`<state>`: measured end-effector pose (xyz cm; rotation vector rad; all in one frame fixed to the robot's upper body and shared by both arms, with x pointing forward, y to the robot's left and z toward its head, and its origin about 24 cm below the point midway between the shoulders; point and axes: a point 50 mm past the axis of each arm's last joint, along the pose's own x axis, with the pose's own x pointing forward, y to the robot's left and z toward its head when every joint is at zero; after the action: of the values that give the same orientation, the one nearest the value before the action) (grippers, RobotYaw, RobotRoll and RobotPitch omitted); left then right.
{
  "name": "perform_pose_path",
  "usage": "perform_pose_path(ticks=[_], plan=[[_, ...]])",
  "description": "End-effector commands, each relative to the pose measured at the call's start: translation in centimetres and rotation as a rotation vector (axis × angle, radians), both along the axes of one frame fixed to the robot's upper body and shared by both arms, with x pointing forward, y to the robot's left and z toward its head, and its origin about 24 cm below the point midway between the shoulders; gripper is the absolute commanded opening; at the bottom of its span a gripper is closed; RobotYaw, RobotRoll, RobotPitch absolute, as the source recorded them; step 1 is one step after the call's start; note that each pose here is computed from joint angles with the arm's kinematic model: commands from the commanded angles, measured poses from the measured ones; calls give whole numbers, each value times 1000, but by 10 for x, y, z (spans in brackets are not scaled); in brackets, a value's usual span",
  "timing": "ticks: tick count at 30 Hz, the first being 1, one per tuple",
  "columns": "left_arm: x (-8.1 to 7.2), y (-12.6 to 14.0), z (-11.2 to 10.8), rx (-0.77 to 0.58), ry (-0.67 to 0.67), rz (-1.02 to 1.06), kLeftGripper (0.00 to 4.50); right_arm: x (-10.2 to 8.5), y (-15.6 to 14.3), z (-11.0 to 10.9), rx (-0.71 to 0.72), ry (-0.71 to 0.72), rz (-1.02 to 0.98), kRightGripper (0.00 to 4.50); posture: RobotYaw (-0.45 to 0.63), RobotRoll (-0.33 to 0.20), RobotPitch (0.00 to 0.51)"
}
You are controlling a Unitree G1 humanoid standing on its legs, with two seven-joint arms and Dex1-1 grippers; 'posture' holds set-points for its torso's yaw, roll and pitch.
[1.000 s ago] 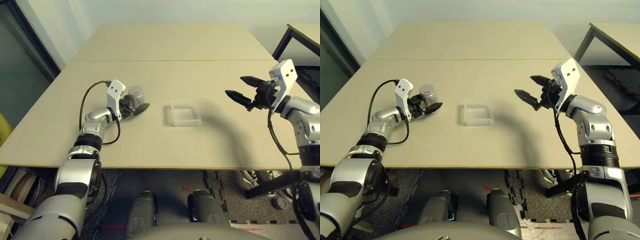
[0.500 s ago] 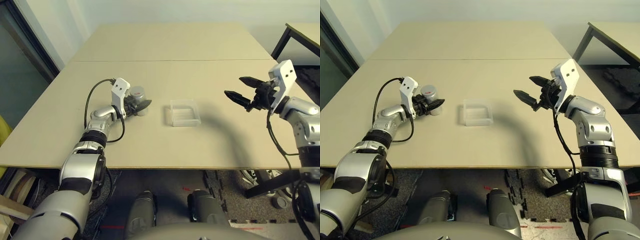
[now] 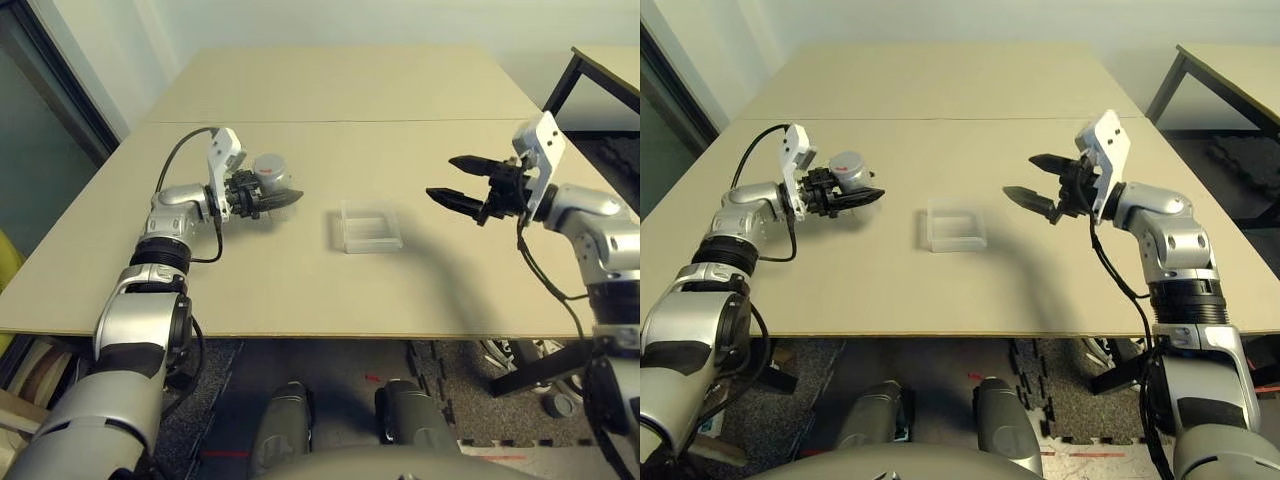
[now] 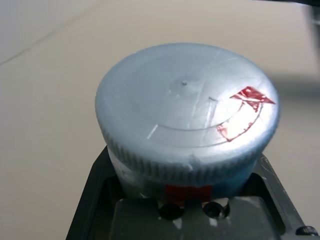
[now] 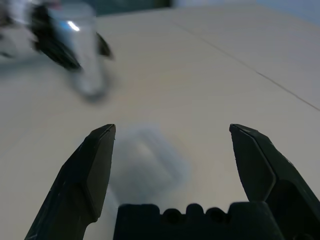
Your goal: Pour the medicine from the bottle into the box.
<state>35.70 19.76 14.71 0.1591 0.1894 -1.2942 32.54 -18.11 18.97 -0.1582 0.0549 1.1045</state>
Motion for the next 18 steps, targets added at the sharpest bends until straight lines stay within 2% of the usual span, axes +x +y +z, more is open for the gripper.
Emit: perform_pose_path(ticks=[1,8,18], plan=[[-6,-5,5,24,40,-99,2581,-1,26,15,32,47,142,4500,-112,0,0],[-9,-19,5,35,64,-167,2581,4,60,30,36,57,261,4500,-102,0,0],[-16,-34,-3,35,77,-226,2581,7,93,26,17,89,353,4500,-101,0,0]])
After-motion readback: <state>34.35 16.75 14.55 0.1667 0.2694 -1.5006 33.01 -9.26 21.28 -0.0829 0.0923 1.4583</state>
